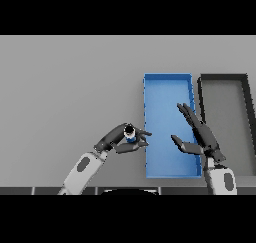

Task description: Pick up the blue pipe and place it into the blue bin.

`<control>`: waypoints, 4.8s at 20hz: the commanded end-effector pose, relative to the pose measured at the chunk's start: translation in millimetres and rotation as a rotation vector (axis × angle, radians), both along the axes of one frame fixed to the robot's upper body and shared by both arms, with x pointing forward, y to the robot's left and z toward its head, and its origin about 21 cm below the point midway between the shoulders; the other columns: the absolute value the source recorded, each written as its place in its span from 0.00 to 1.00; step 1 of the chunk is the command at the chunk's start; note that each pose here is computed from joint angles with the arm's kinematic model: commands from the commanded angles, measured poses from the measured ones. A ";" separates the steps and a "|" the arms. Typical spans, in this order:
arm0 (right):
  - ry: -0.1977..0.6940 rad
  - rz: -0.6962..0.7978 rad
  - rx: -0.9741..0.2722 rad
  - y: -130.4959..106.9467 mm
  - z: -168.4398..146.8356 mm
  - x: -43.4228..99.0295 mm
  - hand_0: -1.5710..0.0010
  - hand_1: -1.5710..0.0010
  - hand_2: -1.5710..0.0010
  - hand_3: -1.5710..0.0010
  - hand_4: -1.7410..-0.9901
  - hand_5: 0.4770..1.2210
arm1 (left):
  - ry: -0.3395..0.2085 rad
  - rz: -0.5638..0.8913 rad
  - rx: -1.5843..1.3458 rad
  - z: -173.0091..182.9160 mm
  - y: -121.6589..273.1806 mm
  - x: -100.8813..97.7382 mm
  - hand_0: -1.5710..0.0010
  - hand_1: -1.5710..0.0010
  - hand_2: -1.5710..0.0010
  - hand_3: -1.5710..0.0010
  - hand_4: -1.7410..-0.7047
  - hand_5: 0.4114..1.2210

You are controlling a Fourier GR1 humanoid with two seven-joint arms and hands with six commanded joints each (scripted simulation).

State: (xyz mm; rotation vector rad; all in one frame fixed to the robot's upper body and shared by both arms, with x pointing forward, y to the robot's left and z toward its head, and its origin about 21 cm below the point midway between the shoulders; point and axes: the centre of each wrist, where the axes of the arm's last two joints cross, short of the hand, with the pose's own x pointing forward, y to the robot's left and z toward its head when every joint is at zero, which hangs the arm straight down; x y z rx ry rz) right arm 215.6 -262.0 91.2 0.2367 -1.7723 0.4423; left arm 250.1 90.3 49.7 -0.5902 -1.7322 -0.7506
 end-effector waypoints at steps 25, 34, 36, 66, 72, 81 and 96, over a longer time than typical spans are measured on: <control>-0.069 0.658 -0.338 141.1 105.0 60.1 0.96 0.93 0.89 0.97 0.72 0.03 | 0.019 -0.007 0.054 -2.6 3.4 7.6 0.00 0.00 0.00 0.00 0.27 1.00; -0.064 0.733 -0.253 160.9 100.8 60.9 0.18 0.18 0.17 0.30 0.18 0.39 | 0.060 -0.022 0.001 -0.9 2.7 7.6 0.00 0.00 0.00 0.02 0.05 1.00; -0.075 0.741 -0.242 159.2 99.0 61.3 0.12 0.12 0.11 0.20 0.12 0.61 | 0.071 -0.028 -0.005 -0.5 1.6 8.4 0.00 0.00 0.00 0.05 0.03 1.00; -0.039 0.708 -0.059 165.7 115.5 53.4 0.00 0.00 0.00 0.00 0.00 1.00 | 0.067 0.026 0.202 -5.3 16.6 9.5 0.99 0.99 0.99 0.99 0.80 0.08; -0.078 0.749 0.052 158.4 193.0 70.4 0.00 0.00 0.00 0.00 0.00 1.00 | 0.087 0.019 0.222 -5.2 17.5 11.3 1.00 1.00 1.00 1.00 0.81 0.04; -0.143 0.316 0.104 94.7 255.1 132.1 0.00 0.00 0.00 0.00 0.00 1.00 | 0.092 0.027 0.238 -1.2 21.2 11.3 1.00 1.00 1.00 1.00 0.82 0.00; 0.305 -0.111 0.016 1.7 115.8 125.6 0.00 0.00 0.00 0.00 0.00 1.00 | 0.085 0.032 0.229 -5.7 25.4 4.5 1.00 1.00 1.00 1.00 0.83 0.02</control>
